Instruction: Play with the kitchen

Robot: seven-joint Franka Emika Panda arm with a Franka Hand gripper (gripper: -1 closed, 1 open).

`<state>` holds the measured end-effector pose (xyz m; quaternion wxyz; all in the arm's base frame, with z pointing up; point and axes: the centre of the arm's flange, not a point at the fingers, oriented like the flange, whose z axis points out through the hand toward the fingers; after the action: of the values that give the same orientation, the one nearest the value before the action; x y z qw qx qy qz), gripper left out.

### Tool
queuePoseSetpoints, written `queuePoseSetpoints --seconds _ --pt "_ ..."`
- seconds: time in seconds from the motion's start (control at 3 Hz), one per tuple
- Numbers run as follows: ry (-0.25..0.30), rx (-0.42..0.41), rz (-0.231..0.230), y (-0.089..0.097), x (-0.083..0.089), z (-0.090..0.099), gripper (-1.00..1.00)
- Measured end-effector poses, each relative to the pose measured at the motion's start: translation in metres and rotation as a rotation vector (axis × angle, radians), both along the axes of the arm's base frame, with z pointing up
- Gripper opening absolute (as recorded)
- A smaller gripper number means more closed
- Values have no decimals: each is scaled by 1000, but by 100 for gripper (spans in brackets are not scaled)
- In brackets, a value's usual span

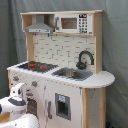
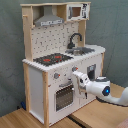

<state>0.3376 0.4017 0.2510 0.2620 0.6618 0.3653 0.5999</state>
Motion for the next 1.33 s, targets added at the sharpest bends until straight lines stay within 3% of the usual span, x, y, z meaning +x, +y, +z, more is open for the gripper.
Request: queuePoseSetpoints --seconds 0.33,0.67,1.33 --pt "0 1 0 0 0 0 -100" --pt "1 35 -42 6 -7 5 -100" --pt "-1 15 -124 21 -33 6 -100"
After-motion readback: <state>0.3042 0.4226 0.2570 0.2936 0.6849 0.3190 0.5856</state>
